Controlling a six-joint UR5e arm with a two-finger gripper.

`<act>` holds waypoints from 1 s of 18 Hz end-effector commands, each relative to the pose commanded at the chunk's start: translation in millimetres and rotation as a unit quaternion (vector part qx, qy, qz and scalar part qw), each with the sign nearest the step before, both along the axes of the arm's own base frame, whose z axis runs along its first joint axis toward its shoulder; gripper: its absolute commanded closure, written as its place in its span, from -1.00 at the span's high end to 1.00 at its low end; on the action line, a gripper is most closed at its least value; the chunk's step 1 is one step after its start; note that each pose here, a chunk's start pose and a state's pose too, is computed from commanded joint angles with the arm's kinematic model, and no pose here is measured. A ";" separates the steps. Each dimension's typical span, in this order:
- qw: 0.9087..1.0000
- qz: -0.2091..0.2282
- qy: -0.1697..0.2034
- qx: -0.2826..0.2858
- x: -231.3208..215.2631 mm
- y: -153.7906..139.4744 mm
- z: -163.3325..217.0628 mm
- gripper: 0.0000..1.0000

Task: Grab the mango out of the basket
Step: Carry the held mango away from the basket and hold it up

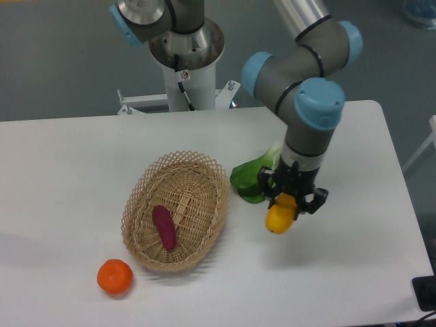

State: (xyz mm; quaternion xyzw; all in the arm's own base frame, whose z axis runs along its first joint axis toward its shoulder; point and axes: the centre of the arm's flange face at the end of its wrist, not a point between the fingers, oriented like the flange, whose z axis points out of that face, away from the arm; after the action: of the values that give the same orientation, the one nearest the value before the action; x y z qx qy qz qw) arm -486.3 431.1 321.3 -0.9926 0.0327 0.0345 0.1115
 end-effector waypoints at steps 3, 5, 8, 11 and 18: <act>0.999 -0.003 0.023 -0.041 -15.8 -16.9 -0.7 -0.16; 0.998 -0.027 0.028 -0.053 -20.1 -23.1 -2.5 -0.15; 0.998 -0.028 0.030 -0.055 -27.2 -30.8 -2.2 -0.14; 0.998 -0.022 0.033 -0.055 -36.8 -36.2 -0.6 -0.13; 0.995 -0.026 0.051 -0.083 -51.3 -31.2 -1.3 -0.10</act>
State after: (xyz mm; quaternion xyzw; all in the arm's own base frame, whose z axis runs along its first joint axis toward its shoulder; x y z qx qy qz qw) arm -537.6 399.9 320.0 -0.9943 0.0669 0.0789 0.0276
